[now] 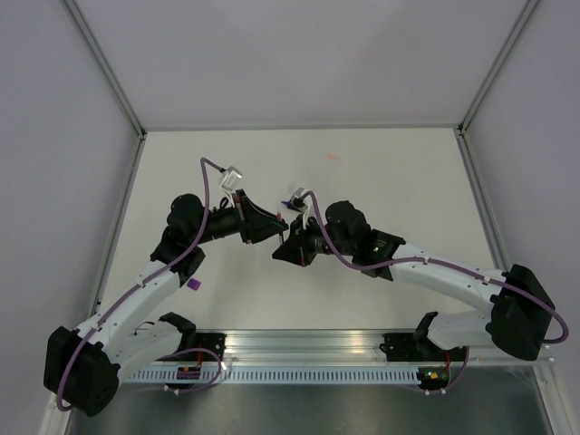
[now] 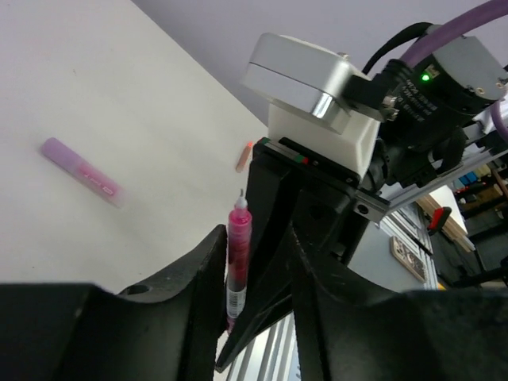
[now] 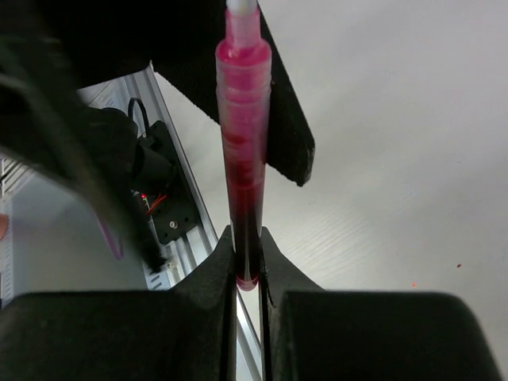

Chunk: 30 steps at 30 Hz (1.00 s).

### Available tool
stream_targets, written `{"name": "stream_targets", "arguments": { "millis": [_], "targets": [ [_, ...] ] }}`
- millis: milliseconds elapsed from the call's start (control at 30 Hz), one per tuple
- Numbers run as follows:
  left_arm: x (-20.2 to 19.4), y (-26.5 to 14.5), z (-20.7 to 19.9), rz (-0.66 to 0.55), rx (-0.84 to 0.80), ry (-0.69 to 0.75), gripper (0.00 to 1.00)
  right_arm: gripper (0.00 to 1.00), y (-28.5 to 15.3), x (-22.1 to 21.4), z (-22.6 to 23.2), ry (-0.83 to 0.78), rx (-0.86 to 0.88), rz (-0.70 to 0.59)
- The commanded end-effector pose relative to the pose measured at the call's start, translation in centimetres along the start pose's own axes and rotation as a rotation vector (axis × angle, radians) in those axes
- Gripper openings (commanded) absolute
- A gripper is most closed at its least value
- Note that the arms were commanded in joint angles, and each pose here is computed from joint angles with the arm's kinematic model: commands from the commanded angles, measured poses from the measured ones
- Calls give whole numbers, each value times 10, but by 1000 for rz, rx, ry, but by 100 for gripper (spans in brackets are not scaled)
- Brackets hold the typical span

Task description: Insert the pens into the pen caps

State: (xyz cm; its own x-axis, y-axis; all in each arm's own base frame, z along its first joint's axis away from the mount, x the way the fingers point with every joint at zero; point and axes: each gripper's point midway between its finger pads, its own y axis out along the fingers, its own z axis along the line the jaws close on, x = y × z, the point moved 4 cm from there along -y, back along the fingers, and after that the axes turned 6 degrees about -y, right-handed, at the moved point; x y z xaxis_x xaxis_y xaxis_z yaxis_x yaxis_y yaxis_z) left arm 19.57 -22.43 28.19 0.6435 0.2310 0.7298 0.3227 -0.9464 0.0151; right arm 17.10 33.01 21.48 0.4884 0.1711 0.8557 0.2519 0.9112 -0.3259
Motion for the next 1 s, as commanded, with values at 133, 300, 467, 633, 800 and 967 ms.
{"name": "stream_targets", "arguments": {
  "millis": [133, 300, 467, 633, 800, 967],
  "targets": [
    [2, 1, 7, -29, 36, 42, 24, 0, -7, 17, 10, -25, 36, -81],
    [-1, 4, 12, -12, 51, 4, 9, 0, -13, 20, 10, -38, 24, -99],
    [0, 2, 17, -30, 91, -9, 2, 0, -22, 22, 7, -45, -21, -134],
    [1, 2, 16, -38, 92, -4, 2, 0, -25, 21, 6, -46, -29, -142],
    [6, 2, 11, -47, 80, -15, 46, 0, -24, 17, -1, -24, -76, -132],
    [14, 0, 5, -26, 110, 13, 76, 0, -31, 18, -24, 18, -208, -146]
  ]
}}
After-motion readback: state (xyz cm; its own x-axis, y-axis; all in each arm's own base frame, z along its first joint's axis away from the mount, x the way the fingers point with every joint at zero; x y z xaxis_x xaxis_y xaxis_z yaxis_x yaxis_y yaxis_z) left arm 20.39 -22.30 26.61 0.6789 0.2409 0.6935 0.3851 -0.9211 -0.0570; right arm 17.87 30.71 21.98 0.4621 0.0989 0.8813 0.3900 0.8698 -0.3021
